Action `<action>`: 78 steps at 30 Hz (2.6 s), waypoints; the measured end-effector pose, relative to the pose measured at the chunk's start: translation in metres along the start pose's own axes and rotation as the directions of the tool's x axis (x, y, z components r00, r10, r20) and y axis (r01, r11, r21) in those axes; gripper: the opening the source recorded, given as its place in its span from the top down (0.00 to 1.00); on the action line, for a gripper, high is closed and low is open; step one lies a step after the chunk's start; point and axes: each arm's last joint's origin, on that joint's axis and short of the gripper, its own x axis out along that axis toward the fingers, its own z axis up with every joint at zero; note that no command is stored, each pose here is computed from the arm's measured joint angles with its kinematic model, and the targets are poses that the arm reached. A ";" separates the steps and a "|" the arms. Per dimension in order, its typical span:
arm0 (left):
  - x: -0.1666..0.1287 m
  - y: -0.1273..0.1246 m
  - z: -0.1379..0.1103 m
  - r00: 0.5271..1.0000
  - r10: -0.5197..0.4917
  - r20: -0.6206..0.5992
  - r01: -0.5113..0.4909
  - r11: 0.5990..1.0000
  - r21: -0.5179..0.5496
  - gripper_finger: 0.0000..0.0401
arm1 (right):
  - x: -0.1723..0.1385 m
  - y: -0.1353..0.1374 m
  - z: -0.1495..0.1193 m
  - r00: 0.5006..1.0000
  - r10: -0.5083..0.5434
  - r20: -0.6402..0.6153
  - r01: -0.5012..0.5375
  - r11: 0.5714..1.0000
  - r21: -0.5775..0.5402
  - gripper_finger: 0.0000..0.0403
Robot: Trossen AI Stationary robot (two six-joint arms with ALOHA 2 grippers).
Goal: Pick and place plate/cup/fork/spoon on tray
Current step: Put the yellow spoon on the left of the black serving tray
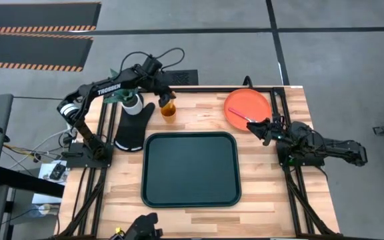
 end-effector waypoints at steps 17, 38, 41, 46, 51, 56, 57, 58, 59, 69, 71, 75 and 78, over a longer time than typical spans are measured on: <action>-0.002 -0.003 0.001 1.000 0.000 0.002 0.000 0.997 -0.079 0.95 | 0.000 0.000 0.000 1.000 -0.002 0.001 0.002 1.000 0.000 0.55; -0.117 -0.053 0.032 0.922 0.244 0.300 -0.185 0.960 -0.212 0.95 | 0.000 0.001 0.002 1.000 0.015 0.022 -0.016 1.000 0.015 0.55; -0.144 -0.071 0.033 0.898 0.220 0.380 -0.143 0.965 -0.220 0.94 | 0.000 0.002 0.002 1.000 0.017 0.024 -0.018 1.000 0.016 0.55; -0.181 -0.107 0.032 0.836 0.229 0.498 -0.070 0.946 -0.317 0.96 | 0.000 0.005 0.006 0.996 0.055 0.067 -0.061 0.994 0.096 0.55; -0.206 -0.142 0.031 0.730 0.341 0.592 -0.065 0.897 -0.437 0.94 | -0.001 0.012 0.016 0.978 0.097 0.185 -0.117 0.988 0.101 0.55; -0.213 -0.170 0.035 0.612 0.449 0.651 -0.060 0.847 -0.528 0.95 | 0.006 0.015 0.021 0.961 0.063 0.268 -0.090 0.992 0.090 0.55; -0.211 -0.175 0.037 0.592 0.469 0.655 -0.063 0.837 -0.543 0.96 | 0.009 0.015 0.021 0.962 0.049 0.268 -0.075 0.994 0.086 0.55; -0.209 -0.179 0.040 0.574 0.488 0.658 -0.066 0.828 -0.557 0.96 | 0.012 0.015 0.020 0.964 0.031 0.265 -0.055 0.995 0.084 0.55; -0.206 -0.184 0.042 0.560 0.501 0.660 -0.067 0.821 -0.566 0.96 | 0.016 0.016 0.021 0.968 0.011 0.253 -0.032 0.996 0.080 0.55; -0.167 -0.208 0.068 0.415 0.631 0.656 -0.080 0.743 -0.664 0.95 | 0.093 0.063 0.066 0.979 -0.089 0.184 0.096 0.995 -0.027 0.55; -0.164 -0.209 0.073 0.389 0.630 0.672 -0.044 0.741 -0.670 0.96 | 0.111 0.077 0.077 0.982 -0.064 0.178 0.080 0.993 -0.083 0.55; -0.159 -0.210 0.079 0.357 0.626 0.693 0.013 0.739 -0.674 0.93 | 0.148 0.101 0.095 0.986 -0.020 0.166 0.046 0.986 -0.158 0.55; -0.160 -0.211 0.081 0.341 0.614 0.712 0.048 0.745 -0.665 0.92 | 0.171 0.114 0.107 0.986 0.013 0.168 0.014 0.987 -0.161 0.55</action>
